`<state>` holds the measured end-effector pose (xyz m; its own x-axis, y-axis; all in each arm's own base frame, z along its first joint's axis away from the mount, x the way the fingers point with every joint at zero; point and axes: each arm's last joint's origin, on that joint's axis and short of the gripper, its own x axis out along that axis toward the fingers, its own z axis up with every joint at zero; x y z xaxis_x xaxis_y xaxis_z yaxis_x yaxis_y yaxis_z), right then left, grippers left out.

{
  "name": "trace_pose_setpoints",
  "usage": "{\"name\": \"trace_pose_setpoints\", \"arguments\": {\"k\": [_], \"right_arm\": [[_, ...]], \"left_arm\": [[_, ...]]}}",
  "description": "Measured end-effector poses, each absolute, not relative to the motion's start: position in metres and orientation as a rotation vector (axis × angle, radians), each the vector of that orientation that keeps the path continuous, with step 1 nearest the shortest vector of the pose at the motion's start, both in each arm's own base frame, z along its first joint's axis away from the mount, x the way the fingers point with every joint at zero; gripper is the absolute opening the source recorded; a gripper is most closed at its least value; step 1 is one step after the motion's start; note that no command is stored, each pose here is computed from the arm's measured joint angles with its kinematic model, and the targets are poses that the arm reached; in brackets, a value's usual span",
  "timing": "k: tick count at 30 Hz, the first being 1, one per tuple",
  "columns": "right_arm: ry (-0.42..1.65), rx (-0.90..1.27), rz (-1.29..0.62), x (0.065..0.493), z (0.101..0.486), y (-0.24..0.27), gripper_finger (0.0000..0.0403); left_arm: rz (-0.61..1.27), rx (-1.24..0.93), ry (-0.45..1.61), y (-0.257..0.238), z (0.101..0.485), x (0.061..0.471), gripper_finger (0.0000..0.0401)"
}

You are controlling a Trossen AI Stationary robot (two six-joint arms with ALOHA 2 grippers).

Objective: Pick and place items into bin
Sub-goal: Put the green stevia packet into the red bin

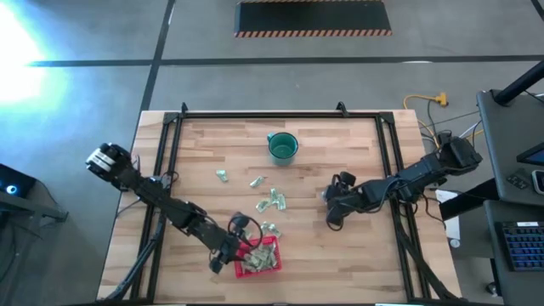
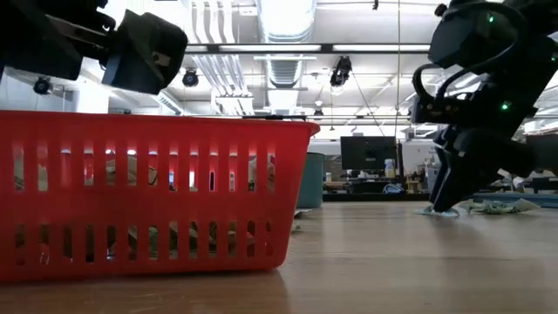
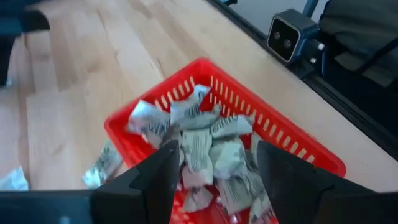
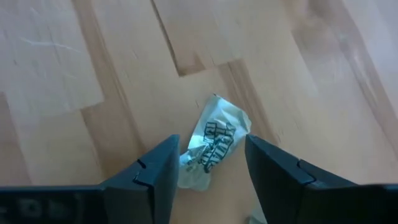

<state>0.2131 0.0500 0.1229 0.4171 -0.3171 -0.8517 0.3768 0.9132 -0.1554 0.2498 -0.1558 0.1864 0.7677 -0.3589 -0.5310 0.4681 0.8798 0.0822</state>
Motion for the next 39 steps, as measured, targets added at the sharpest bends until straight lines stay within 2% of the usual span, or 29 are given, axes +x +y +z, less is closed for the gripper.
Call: {"name": "trace_pose_setpoints", "arguments": {"k": [4, 12, 17, 22, 26, 34, 39], "right_arm": [[1.076, 0.046, -0.403, 0.212, 0.121, 0.05, 0.0139], [1.093, -0.009, -0.328, 0.214, 0.123, 0.052, 0.0018], [1.071, -0.033, -0.294, 0.218, 0.127, 0.055, 0.001], [1.023, -0.061, -0.221, 0.226, 0.135, 0.063, 0.0009], [0.958, -0.099, -0.146, 0.234, 0.145, 0.075, 0.0009], [0.734, -0.228, 0.061, 0.25, 0.176, 0.113, 0.0009], [0.541, -0.308, 0.192, 0.254, 0.194, 0.137, 0.0008]], "left_arm": [[-0.436, 0.18, 0.575, -0.153, 0.19, 0.246, 0.0199], [-0.393, 0.086, 0.645, -0.143, 0.206, 0.229, 0.0199], [-0.235, 0.067, 0.742, -0.131, 0.208, 0.216, 0.0199], [0.032, 0.136, 0.812, -0.117, 0.201, 0.206, 0.0199], [0.16, 0.201, 0.808, -0.111, 0.196, 0.202, 0.0199], [0.346, 0.349, 0.826, -0.093, 0.176, 0.191, 0.0199], [0.437, 0.359, 0.901, -0.076, 0.159, 0.183, 0.0198]]}}
